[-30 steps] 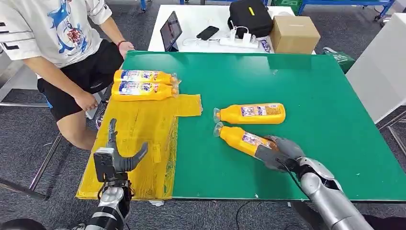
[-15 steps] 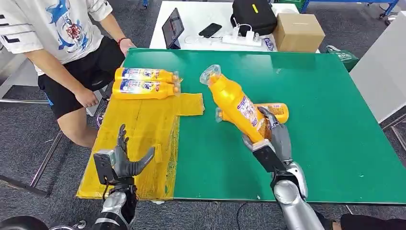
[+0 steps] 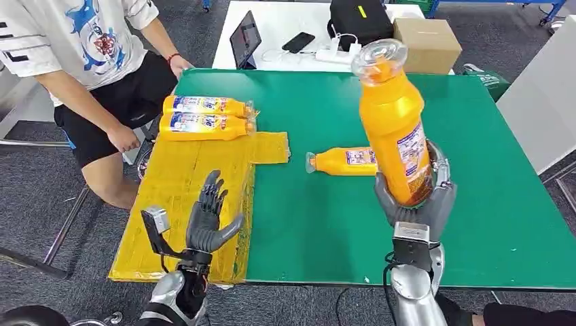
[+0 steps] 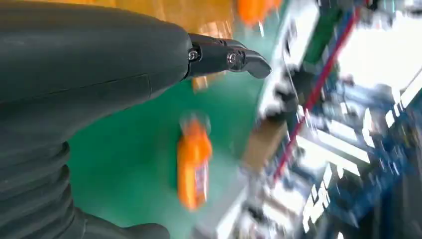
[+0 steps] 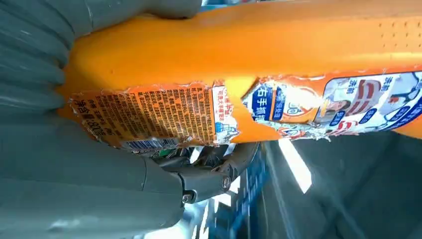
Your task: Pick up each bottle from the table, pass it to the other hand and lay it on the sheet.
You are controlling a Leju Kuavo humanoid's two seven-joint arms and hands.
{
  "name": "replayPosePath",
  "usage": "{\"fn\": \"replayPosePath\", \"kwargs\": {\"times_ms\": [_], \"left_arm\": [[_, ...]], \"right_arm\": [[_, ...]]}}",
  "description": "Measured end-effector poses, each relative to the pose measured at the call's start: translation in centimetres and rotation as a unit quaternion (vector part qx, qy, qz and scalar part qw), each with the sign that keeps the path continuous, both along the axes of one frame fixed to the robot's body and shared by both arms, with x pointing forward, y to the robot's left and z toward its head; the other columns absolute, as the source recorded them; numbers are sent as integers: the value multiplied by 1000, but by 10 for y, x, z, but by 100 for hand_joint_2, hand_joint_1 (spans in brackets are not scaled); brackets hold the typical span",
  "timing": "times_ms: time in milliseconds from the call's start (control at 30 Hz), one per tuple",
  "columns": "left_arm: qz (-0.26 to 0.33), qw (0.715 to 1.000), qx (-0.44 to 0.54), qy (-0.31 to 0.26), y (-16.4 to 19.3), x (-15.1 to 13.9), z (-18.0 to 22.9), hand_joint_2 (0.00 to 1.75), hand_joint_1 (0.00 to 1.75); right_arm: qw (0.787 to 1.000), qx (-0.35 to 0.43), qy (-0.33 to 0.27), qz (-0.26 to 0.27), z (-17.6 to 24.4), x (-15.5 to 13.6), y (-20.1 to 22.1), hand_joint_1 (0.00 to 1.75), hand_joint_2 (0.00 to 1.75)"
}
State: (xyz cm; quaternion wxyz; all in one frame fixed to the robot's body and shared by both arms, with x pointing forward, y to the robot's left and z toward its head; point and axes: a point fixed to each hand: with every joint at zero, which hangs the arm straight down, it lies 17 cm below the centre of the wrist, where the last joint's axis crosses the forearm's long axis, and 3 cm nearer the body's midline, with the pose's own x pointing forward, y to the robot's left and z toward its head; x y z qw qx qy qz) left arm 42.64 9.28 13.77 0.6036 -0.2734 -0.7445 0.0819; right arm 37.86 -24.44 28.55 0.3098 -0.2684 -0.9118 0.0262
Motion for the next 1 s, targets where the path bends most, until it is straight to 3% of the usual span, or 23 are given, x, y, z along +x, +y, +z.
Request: {"fn": "replayPosePath", "kwargs": {"times_ms": [267,300,333,533,1000], "left_arm": [[-29,999,-1,-23,-12,-10,12,175,0],[-39,999,6,-35,-17,-16,17,175,0],[-56,997,11,-57,-26,-26,28,175,0],[-76,995,8,-60,-32,-38,29,175,0],[-88,994,31,-48,-35,-43,17,175,0]], "right_arm": [[999,2,36,27,-25,3,18,175,175],[997,11,66,48,-46,5,33,175,175],[976,23,169,135,-120,3,105,175,175],[948,7,245,204,-178,-20,174,171,175],[933,-48,269,236,-205,-34,221,173,175]]}}
